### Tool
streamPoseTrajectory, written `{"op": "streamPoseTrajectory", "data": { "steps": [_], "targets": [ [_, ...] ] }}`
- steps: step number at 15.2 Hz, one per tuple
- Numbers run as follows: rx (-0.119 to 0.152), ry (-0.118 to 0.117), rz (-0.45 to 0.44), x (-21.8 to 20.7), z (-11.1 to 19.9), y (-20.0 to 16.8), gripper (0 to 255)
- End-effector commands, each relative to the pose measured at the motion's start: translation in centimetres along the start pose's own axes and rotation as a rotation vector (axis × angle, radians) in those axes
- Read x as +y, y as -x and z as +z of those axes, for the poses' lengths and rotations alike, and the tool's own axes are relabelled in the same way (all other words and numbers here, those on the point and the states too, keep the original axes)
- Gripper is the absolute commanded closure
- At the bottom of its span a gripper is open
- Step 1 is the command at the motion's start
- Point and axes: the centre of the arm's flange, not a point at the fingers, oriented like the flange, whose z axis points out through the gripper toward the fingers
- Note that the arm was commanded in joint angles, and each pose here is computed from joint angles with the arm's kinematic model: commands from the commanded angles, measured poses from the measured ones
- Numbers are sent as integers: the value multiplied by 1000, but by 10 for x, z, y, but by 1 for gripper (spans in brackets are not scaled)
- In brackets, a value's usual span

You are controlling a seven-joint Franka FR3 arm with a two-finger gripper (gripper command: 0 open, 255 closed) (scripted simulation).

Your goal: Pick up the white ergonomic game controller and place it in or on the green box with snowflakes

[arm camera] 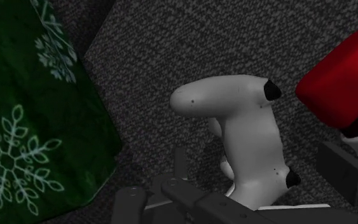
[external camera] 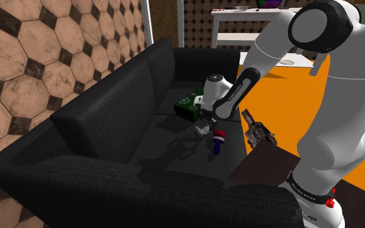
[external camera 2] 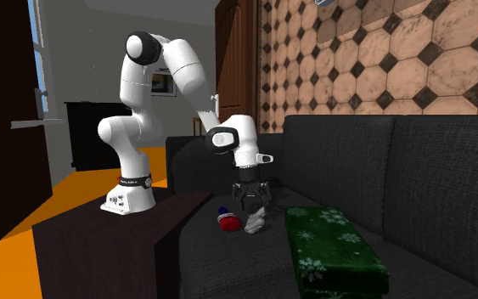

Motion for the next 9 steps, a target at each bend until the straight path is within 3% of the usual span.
{"op": "streamPoseTrajectory", "data": {
  "steps": [1,9],
  "targets": [
    [7,1,-20,-6,7,3,0],
    [7,1,-20,-6,42,3,0]
  ]
}}
